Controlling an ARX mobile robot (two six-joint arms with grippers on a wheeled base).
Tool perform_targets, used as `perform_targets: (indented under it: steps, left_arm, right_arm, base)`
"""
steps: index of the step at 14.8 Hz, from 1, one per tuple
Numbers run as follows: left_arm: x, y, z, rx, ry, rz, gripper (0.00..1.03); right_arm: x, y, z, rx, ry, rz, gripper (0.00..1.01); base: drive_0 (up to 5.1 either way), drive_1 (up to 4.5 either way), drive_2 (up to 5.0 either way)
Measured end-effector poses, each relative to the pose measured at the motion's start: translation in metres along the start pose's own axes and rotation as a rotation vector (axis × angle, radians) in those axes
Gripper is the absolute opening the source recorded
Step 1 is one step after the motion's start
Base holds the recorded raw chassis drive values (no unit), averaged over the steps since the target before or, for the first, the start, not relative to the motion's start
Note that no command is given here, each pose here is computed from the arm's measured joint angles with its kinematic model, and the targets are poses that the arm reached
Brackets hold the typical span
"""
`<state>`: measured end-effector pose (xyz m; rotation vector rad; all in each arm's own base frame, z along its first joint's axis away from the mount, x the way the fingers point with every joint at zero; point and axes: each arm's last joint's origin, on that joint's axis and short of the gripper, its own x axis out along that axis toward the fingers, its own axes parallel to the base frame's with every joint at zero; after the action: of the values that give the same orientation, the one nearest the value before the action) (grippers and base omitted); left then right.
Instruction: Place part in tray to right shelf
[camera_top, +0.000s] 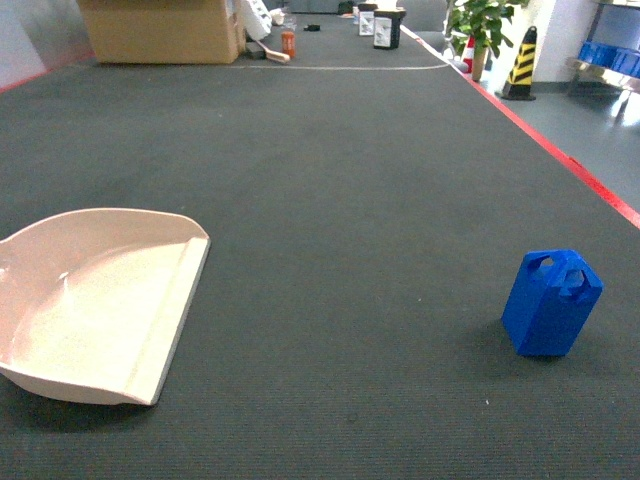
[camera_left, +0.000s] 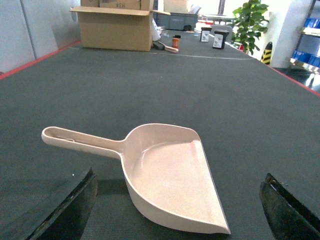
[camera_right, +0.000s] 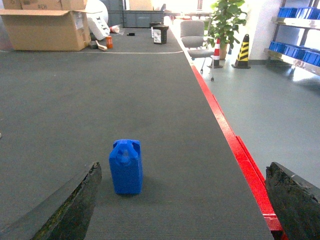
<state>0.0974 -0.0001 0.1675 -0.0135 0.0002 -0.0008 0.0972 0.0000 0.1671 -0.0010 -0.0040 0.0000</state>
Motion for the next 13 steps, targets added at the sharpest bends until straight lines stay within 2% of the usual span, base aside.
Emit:
perform_targets:
  steps: [1, 2, 3, 4, 6, 7, 9, 10, 13]
  left_arm:
    - [0.001, 0.001, -0.003, -0.099, 0.182, 0.031, 0.98]
    - [0.019, 0.008, -0.001, -0.417, 0.207, 0.031, 0.98]
    - [0.026, 0.013, 0.001, -0.507, 0.195, 0.041, 0.98]
    - [0.036, 0.021, 0.001, -0.614, 0.189, 0.056, 0.98]
    - [0.057, 0.030, 0.001, -0.751, 0.182, 0.066, 0.98]
    - [0.081, 0.037, 0.001, -0.834, 0.173, 0.069, 0.98]
    - [0.109, 0.048, -0.006, -0.906, 0.158, 0.098, 0.98]
    - [0.119, 0.053, -0.014, -0.918, 0.170, 0.130, 0.98]
    - [0.140, 0.073, -0.043, -1.001, 0.224, 0.221, 0.98]
  right_arm:
    - [0.000, 0.000, 0.000, 0.000, 0.000, 0.000, 0.98]
    - [0.000, 0.000, 0.000, 0.000, 0.000, 0.000, 0.98]
    - [0.000, 0.000, 0.000, 0.000, 0.000, 0.000, 0.98]
    - [0.000, 0.000, 0.000, 0.000, 0.000, 0.000, 0.98]
    - [0.000, 0.000, 0.000, 0.000, 0.001, 0.000, 0.98]
    - [0.000, 0.000, 0.000, 0.000, 0.000, 0.000, 0.98]
    - [0.000, 0.000, 0.000, 0.000, 0.000, 0.000, 0.98]
    - [0.000, 0.000, 0.000, 0.000, 0.000, 0.000, 0.98]
    - [0.000, 0.000, 0.000, 0.000, 0.000, 0.000, 0.98]
  base:
    - [0.0, 0.00, 0.0]
    - [0.0, 0.00, 0.0]
    - [0.0, 0.00, 0.0]
    - [0.0, 0.00, 0.0]
    - [0.0, 0.00, 0.0]
    - [0.0, 0.00, 0.0]
    - [0.0, 0.00, 0.0]
    - [0.0, 0.00, 0.0]
    - [0.0, 0.00, 0.0]
